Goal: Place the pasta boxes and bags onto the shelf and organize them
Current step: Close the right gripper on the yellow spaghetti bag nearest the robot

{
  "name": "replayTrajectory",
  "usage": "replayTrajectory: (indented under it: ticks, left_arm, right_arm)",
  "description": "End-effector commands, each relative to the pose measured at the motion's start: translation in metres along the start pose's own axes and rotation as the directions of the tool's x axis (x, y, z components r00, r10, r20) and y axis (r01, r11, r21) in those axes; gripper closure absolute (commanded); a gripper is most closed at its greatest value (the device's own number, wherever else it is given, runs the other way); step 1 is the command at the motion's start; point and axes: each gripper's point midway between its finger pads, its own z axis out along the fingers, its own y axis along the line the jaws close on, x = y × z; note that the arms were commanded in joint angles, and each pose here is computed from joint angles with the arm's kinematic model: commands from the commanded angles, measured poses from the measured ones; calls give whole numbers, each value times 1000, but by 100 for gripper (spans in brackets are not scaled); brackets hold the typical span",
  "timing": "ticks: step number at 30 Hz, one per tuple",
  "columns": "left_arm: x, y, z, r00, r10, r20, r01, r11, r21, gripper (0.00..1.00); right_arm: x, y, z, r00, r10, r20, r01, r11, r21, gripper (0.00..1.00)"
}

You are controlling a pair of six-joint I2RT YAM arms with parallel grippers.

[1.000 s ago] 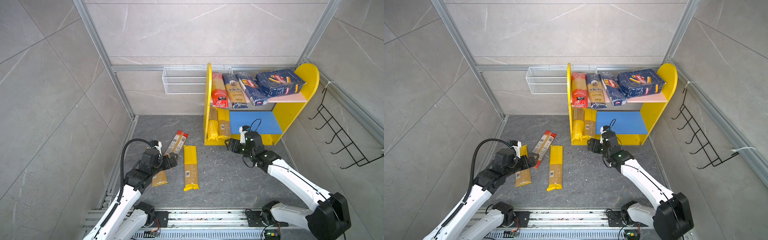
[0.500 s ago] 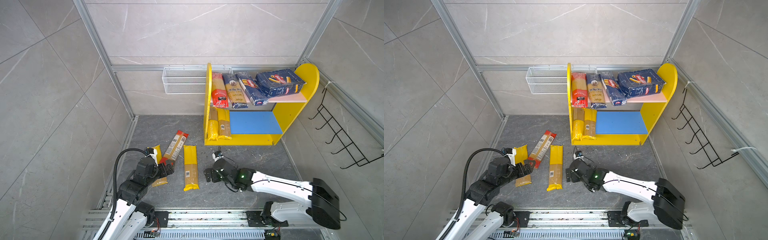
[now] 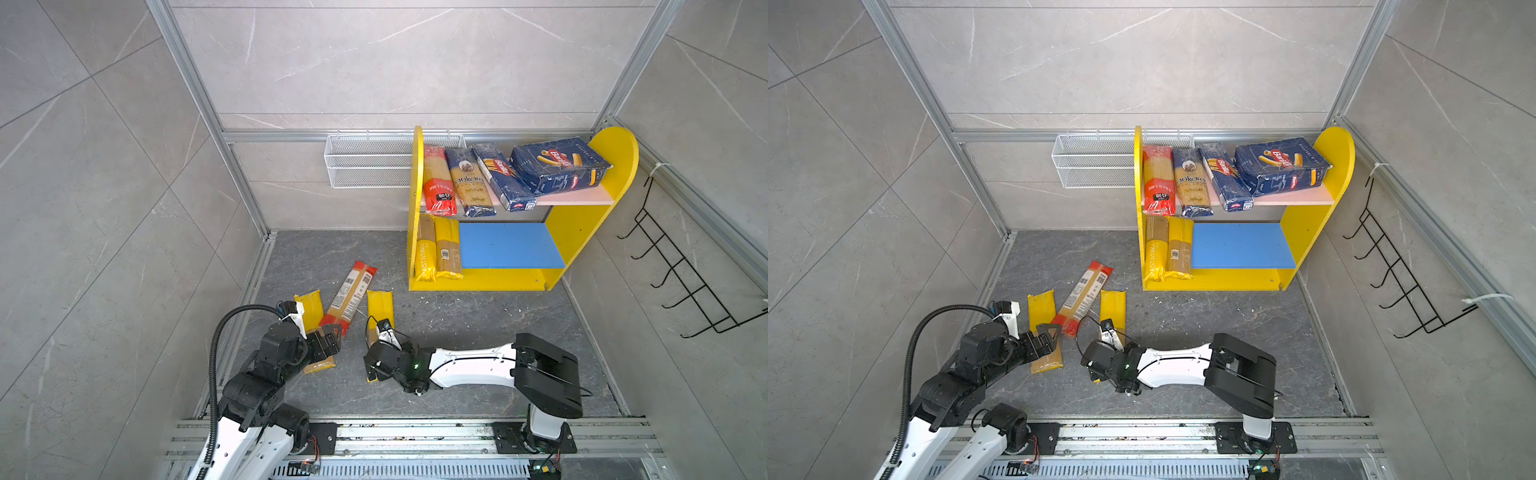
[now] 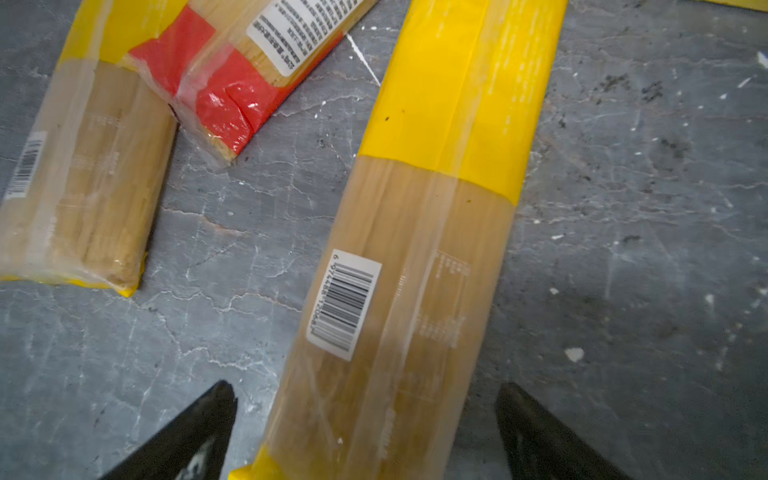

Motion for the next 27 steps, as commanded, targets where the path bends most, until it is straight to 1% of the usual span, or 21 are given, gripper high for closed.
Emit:
replayTrajectory:
  ticks: [1,4,7,11,14,17,18,19,21,22,23,25,27]
  left_arm:
    - [-11,-1,-6,999,11,44,-11,1000,-7,0]
    - [-10,0,-5,999,13,40,-12,1000,-8,0]
    - [-9,1,-6,999,11,42,-11,1000,-9,0]
    - [-8,3,-10,999,8,52,-7,1000,-11,0]
    - [-7,5,-12,998,8,55,-7,1000,-14,0]
    - [-7,5,-14,998,3,62,-3,1000,-10,0]
    - [-7,5,-14,998,2,64,-2,1000,-8,0]
    - [-7,4,-14,998,2,64,-2,1000,-7,0]
    - [-6,5,-13,998,0,63,1,1000,-7,0]
    - [-6,4,-14,998,-1,63,1,1000,-3,0]
    - [-6,4,-13,998,-2,62,2,1000,-2,0]
    - [-5,5,-14,998,-5,62,5,1000,0,0]
    - [-4,5,-16,998,-8,64,8,1000,2,0]
  right_arm:
    - [-3,-1,13,999,14,42,-16,998,54,0]
    - [7,-7,23,999,-10,39,6,994,109,0]
    - [19,-8,36,999,-23,25,19,991,131,0]
    - [41,-9,59,1000,-21,-12,23,986,166,0]
    - [56,-15,68,999,-16,-51,27,976,217,1]
    - [70,-22,73,995,-11,-104,38,965,261,3]
    - [75,-24,75,993,-5,-119,37,962,272,6]
    - [78,-26,76,991,1,-131,37,957,288,11]
    - [82,-29,75,989,12,-146,33,953,303,26]
    - [84,-31,76,988,17,-153,31,951,308,35]
    - [86,-32,76,987,22,-159,29,950,311,41]
    - [86,-31,74,987,28,-160,22,952,305,49]
    - [86,-32,71,986,50,-158,-3,958,286,55]
